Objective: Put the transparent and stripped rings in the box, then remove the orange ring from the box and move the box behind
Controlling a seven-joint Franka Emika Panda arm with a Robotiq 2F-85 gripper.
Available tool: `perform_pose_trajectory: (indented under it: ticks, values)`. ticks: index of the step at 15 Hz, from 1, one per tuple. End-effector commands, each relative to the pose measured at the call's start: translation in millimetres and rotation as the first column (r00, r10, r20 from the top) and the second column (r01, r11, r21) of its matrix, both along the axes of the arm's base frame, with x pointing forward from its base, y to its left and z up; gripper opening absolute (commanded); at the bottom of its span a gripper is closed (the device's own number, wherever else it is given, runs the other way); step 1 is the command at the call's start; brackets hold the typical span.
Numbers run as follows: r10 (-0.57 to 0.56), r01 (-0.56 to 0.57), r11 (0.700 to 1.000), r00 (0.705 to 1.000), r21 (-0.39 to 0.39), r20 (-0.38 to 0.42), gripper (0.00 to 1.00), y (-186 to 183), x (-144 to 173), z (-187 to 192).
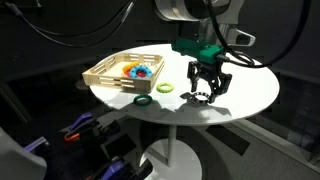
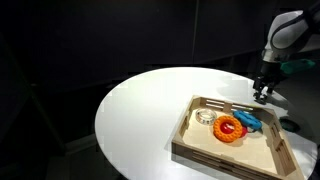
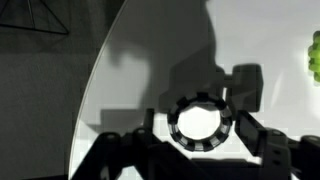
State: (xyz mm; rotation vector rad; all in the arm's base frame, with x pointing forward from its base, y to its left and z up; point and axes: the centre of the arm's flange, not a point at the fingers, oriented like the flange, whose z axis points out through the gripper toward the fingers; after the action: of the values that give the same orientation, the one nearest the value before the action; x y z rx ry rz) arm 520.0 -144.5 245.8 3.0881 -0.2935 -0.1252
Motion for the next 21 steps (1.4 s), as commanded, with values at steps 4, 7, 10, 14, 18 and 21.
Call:
perform_pose_trajectory:
  ticks: [4,7,10,14,18,21]
  values:
    - [-0.028,0.028,1.0,0.999,-0.001,0.021,0.39,-1.9,2.5,1.4]
    - [-0.027,0.027,1.0,0.999,0.0,0.021,0.57,-1.5,2.2,1.6]
    - [-0.025,0.025,1.0,0.999,0.004,0.026,0.74,-0.7,2.4,5.6]
    - [-0.023,0.023,1.0,0.999,0.005,0.028,0.99,-1.1,1.6,8.2]
    - [-0.026,0.026,1.0,0.999,0.005,0.024,1.0,-1.9,3.2,3.2]
    - [-0.028,0.028,1.0,0.999,0.008,0.021,1.0,-2.7,4.4,-0.1]
